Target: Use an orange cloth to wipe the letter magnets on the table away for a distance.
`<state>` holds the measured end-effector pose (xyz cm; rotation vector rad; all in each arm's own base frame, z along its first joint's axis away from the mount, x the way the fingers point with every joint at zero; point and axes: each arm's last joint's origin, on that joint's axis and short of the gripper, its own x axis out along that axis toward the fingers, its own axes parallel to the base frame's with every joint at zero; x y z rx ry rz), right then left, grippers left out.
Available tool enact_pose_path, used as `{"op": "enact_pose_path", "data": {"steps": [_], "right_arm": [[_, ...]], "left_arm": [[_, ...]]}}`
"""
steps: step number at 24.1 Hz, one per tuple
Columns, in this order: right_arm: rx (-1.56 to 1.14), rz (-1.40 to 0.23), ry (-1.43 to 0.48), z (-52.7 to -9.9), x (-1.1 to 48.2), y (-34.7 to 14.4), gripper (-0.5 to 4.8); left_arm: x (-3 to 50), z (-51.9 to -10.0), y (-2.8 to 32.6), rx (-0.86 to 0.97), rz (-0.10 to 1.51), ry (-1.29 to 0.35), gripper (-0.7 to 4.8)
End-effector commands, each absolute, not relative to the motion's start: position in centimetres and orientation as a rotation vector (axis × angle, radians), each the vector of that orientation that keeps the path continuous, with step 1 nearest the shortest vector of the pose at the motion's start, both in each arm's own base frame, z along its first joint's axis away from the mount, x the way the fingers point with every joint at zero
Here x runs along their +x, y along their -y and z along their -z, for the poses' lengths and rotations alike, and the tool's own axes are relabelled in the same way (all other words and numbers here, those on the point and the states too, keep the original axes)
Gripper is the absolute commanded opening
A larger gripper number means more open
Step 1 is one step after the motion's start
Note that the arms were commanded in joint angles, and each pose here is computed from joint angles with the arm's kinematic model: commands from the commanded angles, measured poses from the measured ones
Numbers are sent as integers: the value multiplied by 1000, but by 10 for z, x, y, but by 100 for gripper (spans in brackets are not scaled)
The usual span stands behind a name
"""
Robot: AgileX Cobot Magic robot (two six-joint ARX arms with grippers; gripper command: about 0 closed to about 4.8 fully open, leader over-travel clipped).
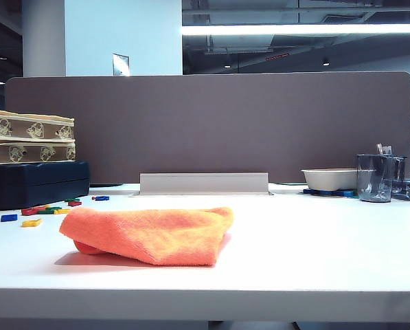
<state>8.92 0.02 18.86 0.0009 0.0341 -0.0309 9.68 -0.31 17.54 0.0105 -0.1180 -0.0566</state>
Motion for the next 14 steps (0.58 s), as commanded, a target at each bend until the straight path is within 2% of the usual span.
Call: {"op": "enact_pose_path", "data": {"steps": [1, 14], "right_arm": [[-1, 31, -12, -191, 89, 0, -1], [0, 31, 10, -194, 89, 0, -1]], "left_arm": [[97, -176, 3, 12, 62, 117, -5], [97, -176, 3, 12, 62, 117, -5]]}}
